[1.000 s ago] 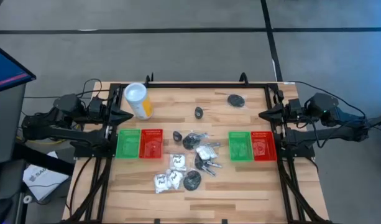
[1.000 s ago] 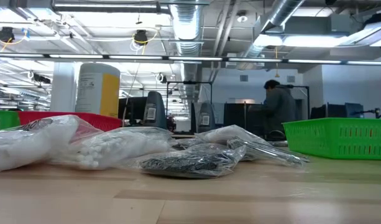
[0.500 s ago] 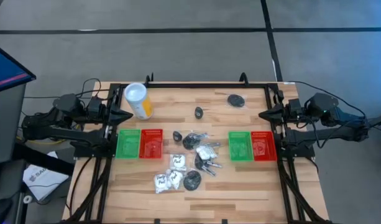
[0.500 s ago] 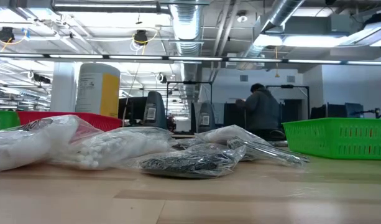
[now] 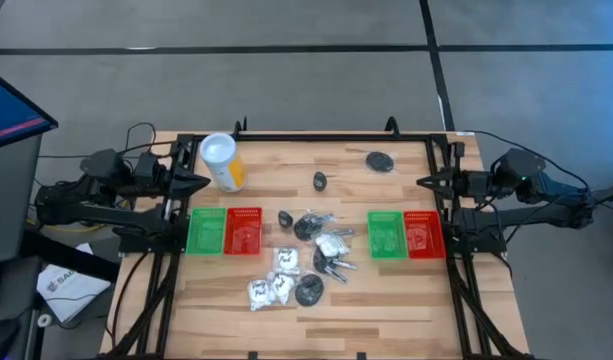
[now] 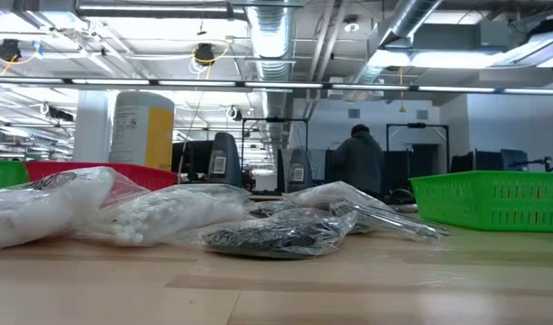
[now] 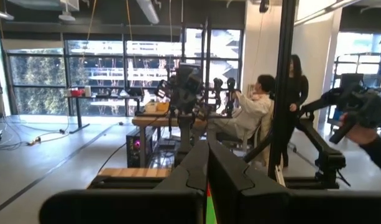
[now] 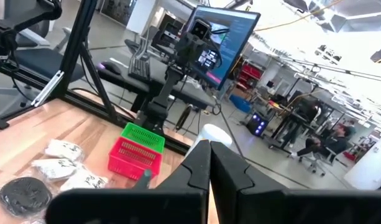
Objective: Pick & Place Travel size toiletries
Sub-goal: Put the gray deodorant into the right red bin
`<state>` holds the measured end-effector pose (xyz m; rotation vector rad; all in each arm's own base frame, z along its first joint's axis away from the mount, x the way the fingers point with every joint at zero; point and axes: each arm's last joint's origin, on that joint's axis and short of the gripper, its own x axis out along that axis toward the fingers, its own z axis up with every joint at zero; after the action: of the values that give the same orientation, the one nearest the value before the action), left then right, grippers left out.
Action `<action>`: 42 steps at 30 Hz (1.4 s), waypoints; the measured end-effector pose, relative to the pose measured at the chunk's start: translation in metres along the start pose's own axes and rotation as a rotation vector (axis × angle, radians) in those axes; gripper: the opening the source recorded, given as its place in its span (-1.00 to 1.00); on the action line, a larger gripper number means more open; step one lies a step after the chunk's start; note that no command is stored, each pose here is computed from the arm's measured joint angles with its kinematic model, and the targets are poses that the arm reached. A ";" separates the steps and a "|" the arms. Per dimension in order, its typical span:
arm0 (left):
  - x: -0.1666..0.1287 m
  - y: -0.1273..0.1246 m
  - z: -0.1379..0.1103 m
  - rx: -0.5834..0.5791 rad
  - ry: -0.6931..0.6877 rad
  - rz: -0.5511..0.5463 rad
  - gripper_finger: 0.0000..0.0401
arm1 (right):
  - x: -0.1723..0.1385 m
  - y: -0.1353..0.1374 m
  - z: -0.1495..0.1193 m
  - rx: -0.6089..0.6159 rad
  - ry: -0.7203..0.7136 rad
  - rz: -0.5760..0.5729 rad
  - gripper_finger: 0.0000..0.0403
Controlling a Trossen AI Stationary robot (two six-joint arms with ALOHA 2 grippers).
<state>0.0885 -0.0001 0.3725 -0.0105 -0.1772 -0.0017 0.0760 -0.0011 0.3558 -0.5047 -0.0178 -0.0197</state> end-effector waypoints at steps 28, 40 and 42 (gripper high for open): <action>0.027 0.000 -0.006 -0.041 0.024 0.001 -1.00 | 0.014 -0.002 0.003 0.191 -0.017 -0.009 -1.00; 0.058 0.001 -0.024 -0.037 0.132 0.032 -1.00 | 0.076 -0.016 -0.029 0.223 0.284 -0.241 -1.00; 0.060 0.001 -0.026 -0.037 0.146 0.033 -1.00 | 0.085 -0.021 -0.040 0.249 0.346 -0.274 -1.00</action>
<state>0.1527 0.0007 0.3572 -0.0498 -0.0306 0.0271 0.1613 -0.0402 0.3324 -0.2413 0.2470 -0.3683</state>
